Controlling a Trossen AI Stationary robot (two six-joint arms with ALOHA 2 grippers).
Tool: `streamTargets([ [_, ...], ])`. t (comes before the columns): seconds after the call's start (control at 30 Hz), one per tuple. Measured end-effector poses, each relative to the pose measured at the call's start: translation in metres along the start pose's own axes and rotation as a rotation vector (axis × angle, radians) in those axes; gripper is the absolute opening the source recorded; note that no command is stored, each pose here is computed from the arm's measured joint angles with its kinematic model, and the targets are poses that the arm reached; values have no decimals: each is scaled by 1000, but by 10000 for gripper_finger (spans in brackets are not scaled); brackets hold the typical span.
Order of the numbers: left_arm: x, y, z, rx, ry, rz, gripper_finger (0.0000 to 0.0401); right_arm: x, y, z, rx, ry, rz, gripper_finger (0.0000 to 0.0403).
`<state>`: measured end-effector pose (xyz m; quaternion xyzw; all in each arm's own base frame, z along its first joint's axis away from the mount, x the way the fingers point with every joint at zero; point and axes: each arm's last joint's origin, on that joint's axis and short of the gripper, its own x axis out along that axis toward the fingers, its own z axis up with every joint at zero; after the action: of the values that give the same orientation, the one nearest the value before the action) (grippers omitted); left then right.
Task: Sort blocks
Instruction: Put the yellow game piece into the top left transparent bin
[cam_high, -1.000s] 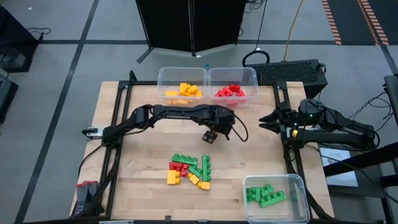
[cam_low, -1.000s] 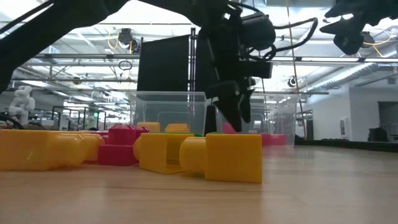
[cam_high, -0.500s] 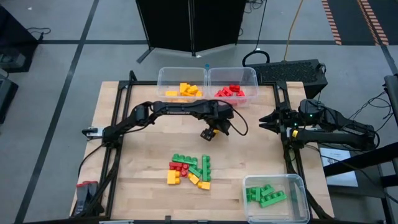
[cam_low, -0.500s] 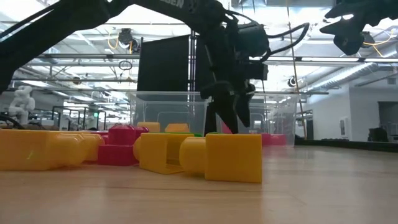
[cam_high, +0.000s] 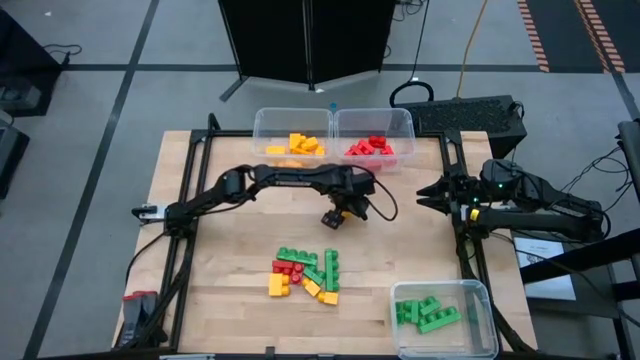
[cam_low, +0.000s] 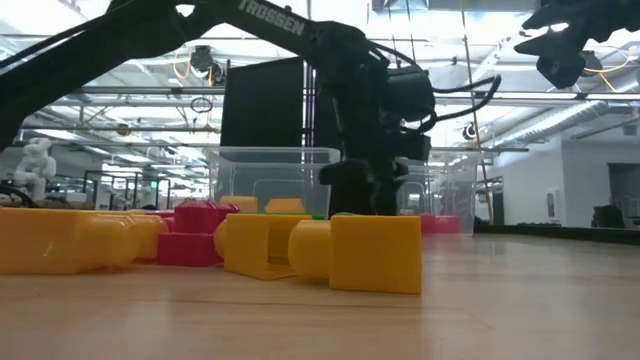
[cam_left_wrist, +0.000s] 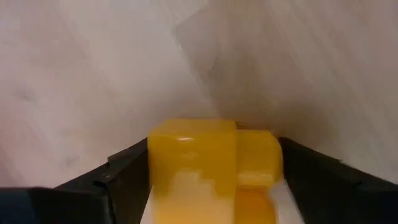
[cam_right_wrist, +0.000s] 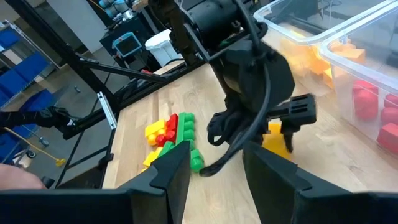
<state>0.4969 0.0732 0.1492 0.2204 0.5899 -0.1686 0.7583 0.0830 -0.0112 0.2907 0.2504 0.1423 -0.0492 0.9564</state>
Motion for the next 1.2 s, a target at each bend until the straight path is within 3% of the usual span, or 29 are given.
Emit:
streamTargets([
  [0.4, 0, -2, -1, -106, 53, 31, 224, 0, 0, 0, 15, 4, -2, 144],
  [0.67, -19, -6, 13, -206, 30, 65, 216, 0, 0, 0, 27, 4, -1, 144],
  [0.93, -79, -11, 37, -262, -95, 143, 216, 0, 0, 0, 27, 4, -2, 144],
  [1.07, -121, -13, 35, -309, -110, 270, 216, 0, 0, 0, 24, 4, -2, 144],
  [1.2, -163, 1, 16, -421, -110, 442, 216, 0, 0, 0, 13, 2, -3, 144],
])
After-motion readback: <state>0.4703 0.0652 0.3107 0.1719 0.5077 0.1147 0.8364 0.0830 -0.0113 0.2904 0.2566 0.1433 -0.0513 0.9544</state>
